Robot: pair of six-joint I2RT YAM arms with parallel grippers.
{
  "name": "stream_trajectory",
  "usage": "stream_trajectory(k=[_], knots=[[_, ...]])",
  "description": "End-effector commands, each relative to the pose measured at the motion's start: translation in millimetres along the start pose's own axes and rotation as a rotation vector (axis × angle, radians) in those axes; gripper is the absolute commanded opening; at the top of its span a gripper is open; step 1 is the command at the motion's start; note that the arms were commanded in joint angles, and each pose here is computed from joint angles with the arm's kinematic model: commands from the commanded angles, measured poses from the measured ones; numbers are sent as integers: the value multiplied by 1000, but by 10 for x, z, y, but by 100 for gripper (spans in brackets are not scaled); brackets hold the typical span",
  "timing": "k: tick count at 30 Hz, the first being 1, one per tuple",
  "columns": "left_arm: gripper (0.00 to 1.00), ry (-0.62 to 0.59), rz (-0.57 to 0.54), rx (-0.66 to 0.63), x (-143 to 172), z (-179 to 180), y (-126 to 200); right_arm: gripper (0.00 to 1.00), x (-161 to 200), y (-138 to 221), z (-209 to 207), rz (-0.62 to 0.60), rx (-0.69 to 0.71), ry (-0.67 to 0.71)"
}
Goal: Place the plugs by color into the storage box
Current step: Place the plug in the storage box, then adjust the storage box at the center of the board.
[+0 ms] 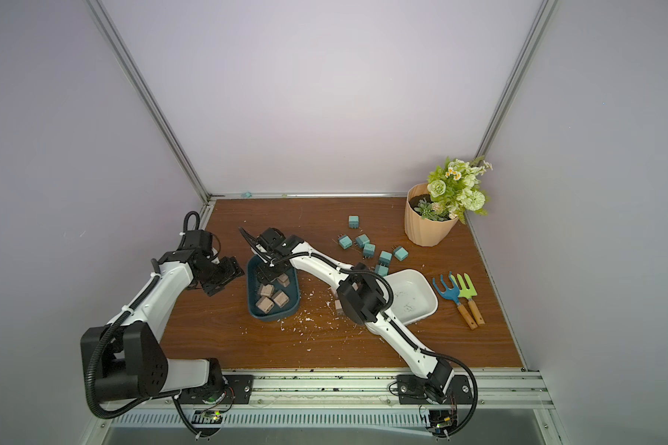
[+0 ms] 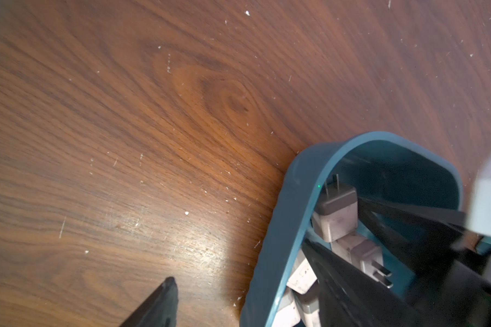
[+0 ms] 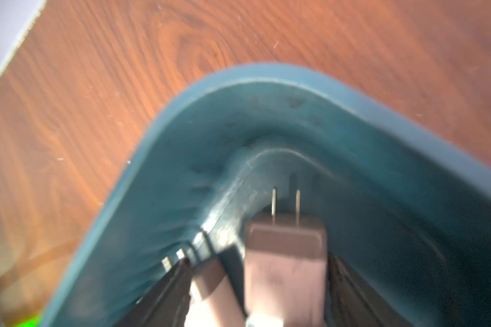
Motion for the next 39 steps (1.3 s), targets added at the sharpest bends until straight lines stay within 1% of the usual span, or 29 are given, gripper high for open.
stream_trajectory(k=[1, 4, 8, 13, 20, 29, 32, 36, 39], knots=[[79, 14, 2, -27, -29, 56, -5, 82, -603, 1340, 174, -235, 32, 10], [79, 9, 0, -22, -49, 40, -17, 84, -334, 1579, -104, -189, 141, -50], [80, 7, 2, -19, -47, 32, -38, 86, 233, 1686, -405, -83, 231, -113], [79, 3, 10, -17, -24, 26, -74, 88, 827, 1727, -554, 13, 254, -196], [79, -15, 18, -13, 19, -16, -93, 87, 1500, 1561, -686, 139, 275, -298], [80, -21, 35, -18, 117, 30, -133, 87, 1993, 1398, -915, 225, 316, -372], [80, -22, 35, -17, 121, 33, -136, 87, 2057, 1349, -978, 226, 305, -396], [79, -24, 38, -17, 123, 34, -155, 84, 2068, 1271, -991, 240, 294, -383], [80, -26, 39, -16, 114, 29, -167, 78, 2099, 1192, -990, 265, 283, -375]])
Point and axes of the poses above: each gripper's point midway between its finger pads, its own y axis back along the fingers, its own z axis along the line the jaws close on, x = y × z, the point moved 1 cm from there along y, back along the fingers, and after that the axes turned 3 degrees about -y, right-handed, at the moved point
